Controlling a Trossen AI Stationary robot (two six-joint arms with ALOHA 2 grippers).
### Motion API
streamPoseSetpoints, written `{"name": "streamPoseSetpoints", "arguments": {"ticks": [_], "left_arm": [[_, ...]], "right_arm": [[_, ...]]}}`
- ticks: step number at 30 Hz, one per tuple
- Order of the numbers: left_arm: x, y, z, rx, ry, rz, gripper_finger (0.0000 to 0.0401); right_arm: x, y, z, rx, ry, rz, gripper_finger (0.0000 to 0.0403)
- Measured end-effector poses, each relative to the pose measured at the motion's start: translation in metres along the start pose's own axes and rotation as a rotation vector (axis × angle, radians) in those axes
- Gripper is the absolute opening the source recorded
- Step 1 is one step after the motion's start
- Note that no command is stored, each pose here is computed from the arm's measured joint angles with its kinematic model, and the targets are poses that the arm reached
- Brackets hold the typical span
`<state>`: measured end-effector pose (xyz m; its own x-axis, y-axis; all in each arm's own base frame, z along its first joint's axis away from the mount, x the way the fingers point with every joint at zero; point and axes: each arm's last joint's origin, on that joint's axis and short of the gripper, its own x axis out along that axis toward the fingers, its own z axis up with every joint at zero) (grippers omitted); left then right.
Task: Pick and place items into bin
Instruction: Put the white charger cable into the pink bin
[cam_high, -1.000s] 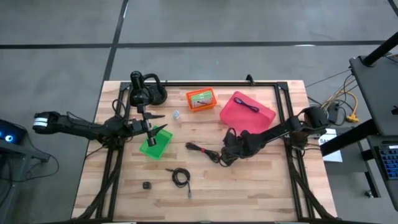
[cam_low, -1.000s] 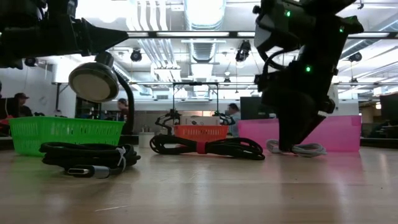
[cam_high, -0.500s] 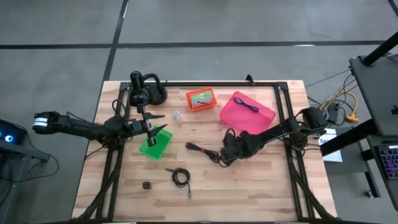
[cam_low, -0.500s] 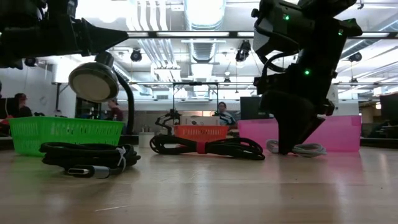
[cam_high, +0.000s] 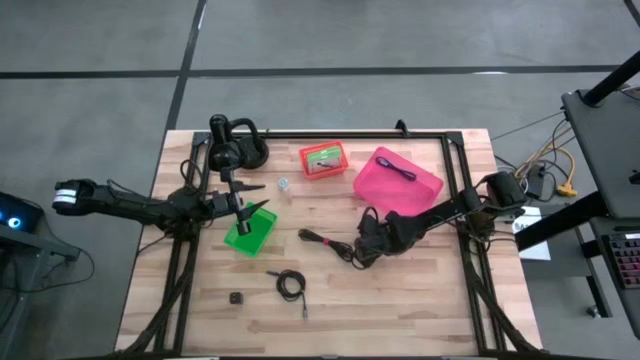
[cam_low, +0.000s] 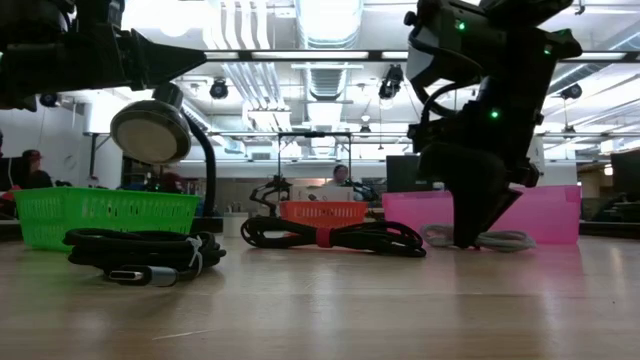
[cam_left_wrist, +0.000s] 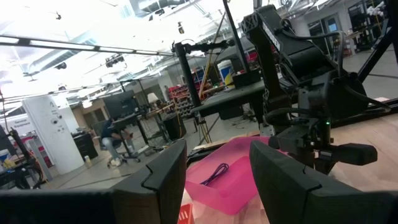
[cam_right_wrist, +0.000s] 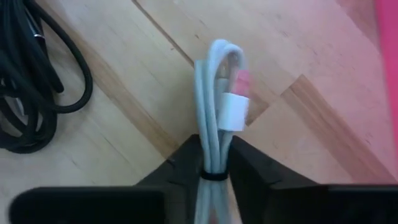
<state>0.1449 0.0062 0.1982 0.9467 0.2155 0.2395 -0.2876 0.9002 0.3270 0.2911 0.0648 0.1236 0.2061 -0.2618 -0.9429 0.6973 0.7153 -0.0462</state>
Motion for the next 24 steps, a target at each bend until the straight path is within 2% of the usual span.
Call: {"name": "streamPoseSetpoints", "arguments": {"ticks": [4,11,16,24], "left_arm": [[0.0,0.0,0.0,0.0,0.0,0.0,0.0162],[0.0,0.0,0.0,0.0,0.0,0.0,0.0162],[0.0,0.0,0.0,0.0,0.0,0.0,0.0162],[0.0,0.0,0.0,0.0,0.0,0.0,0.0162]], "right_arm": [[0.0,0.0,0.0,0.0,0.015,0.009,0.0024],[-0.004,0.002,0.002,-0.006,0.023,0.013,0.0024],[-0.014,0.012,0.011,-0.066,0.022,0.045,0.0024],[-0.039,0.017,0.025,-0.091,0.033,-0.02,0.0024]]}}
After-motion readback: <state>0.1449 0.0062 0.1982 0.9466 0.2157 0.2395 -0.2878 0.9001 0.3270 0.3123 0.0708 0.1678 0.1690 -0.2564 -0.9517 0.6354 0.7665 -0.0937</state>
